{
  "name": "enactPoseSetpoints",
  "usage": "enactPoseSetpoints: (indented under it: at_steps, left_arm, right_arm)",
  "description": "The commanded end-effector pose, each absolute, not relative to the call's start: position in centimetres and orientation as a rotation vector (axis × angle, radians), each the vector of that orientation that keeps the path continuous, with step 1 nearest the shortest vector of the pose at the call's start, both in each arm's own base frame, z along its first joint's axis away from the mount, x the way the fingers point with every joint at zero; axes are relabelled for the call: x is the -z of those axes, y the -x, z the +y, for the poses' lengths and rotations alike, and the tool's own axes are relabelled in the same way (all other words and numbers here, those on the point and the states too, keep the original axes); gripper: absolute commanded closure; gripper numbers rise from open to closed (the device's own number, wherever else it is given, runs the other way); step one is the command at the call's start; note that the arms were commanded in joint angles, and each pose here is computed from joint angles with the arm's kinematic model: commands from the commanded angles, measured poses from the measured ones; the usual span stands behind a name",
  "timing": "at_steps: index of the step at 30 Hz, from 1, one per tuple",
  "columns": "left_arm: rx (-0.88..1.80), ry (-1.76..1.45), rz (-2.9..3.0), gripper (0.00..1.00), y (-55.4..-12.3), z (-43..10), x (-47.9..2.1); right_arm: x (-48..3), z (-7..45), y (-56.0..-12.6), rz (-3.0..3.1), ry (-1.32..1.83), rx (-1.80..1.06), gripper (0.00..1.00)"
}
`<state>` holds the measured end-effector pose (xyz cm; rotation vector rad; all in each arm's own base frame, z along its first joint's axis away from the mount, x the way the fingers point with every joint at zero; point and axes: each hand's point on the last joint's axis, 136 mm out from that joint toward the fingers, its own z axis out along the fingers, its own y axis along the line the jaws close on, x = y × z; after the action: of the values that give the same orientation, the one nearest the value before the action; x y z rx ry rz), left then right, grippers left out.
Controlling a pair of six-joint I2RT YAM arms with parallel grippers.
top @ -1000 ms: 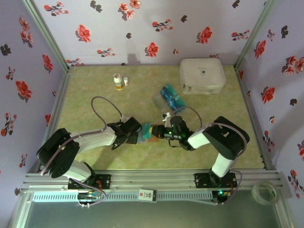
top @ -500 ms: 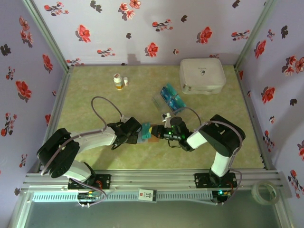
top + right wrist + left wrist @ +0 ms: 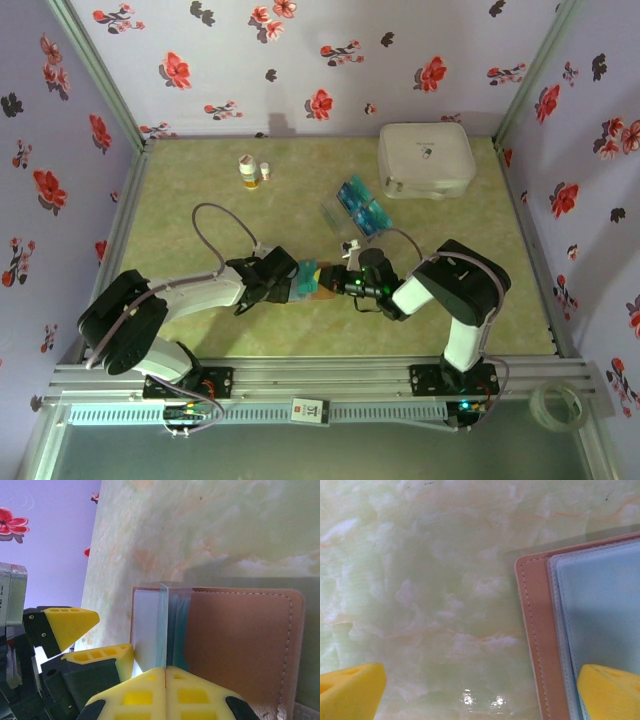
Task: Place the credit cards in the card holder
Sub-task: Insert the credit card into the card slot.
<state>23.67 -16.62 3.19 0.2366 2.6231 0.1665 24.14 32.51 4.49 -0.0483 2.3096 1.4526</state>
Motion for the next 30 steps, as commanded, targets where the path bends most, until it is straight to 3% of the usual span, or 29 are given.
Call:
enactPoseSetpoints:
  at_steps: [1, 30]
  left_arm:
    - [-0.247, -0.249, 2.649, 0.00, -22.9, -15.4, -1.9]
    - [-0.247, -0.252, 2.650, 0.00, -22.9, -15.5, -1.8]
  right_arm:
    - [-3.9, 32.7, -23.2, 2.327, 0.058, -1.482, 1.00]
    - [-2.2, 32.0, -22.2, 2.371, 0.043, -1.473, 1.00]
